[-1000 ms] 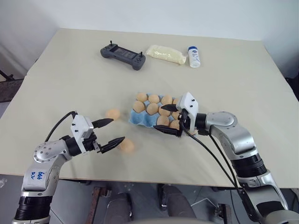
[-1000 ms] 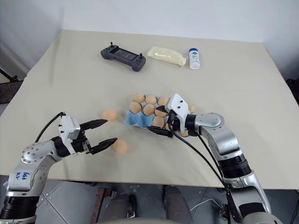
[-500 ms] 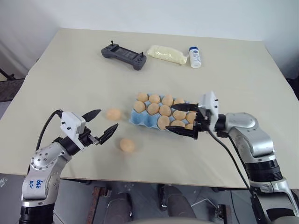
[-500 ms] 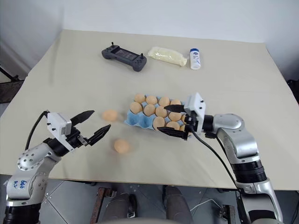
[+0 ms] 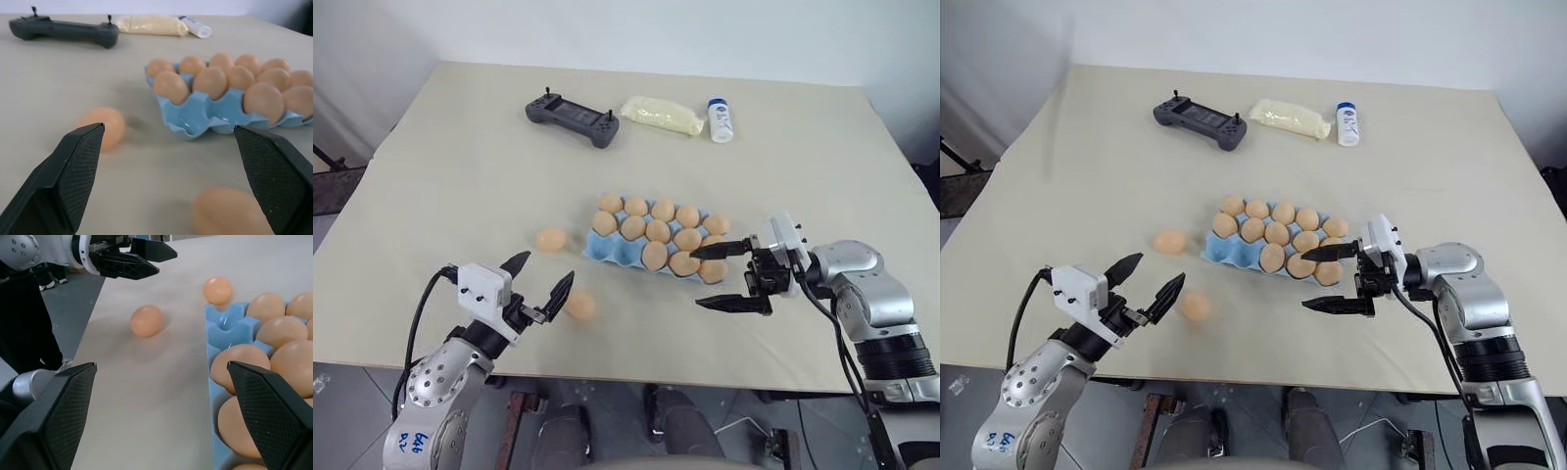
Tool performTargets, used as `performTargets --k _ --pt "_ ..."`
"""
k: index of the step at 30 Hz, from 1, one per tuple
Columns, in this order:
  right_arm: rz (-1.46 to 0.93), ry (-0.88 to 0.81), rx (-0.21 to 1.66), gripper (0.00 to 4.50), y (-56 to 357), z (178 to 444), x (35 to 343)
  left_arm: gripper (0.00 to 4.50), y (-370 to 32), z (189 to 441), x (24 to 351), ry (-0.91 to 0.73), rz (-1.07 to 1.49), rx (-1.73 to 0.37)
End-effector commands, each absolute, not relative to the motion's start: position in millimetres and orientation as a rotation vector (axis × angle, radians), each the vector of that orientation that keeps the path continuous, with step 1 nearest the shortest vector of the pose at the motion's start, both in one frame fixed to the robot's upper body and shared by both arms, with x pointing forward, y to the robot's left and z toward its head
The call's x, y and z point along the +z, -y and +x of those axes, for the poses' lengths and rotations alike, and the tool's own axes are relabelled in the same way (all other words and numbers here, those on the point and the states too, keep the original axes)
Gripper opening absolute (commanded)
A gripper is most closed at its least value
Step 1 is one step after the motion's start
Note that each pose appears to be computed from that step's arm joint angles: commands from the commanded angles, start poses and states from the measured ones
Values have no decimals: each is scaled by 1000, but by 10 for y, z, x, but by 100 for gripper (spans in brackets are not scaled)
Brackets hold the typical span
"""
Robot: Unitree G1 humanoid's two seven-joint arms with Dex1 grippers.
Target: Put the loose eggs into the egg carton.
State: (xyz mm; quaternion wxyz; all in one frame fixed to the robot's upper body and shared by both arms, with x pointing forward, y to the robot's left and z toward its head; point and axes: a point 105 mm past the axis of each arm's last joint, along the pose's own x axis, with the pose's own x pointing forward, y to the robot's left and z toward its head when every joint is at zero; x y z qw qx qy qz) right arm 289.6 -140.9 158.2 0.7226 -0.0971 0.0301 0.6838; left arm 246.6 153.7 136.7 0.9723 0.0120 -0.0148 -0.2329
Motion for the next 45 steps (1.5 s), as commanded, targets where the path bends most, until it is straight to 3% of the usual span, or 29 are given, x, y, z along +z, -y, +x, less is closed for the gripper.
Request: performTargets --k 1,17,36,39,45 --pt "-250 -40 1535 447 1387 2898 1670 450 -1418 2423 1414 27 54 -516" --pt "-254 -61 1487 447 1383 2829 1664 450 -1085 2574 1169 -168 99 -717" --pt "-241 -78 1452 447 1506 2774 1659 450 -1059 2529 1042 -236 95 -713" --pt "-242 -77 1448 450 1505 2781 1653 395 -1069 2526 1031 -249 102 -707" --pt "-242 -81 1438 450 1517 2794 1634 220 -1087 2526 1021 -257 103 -700"
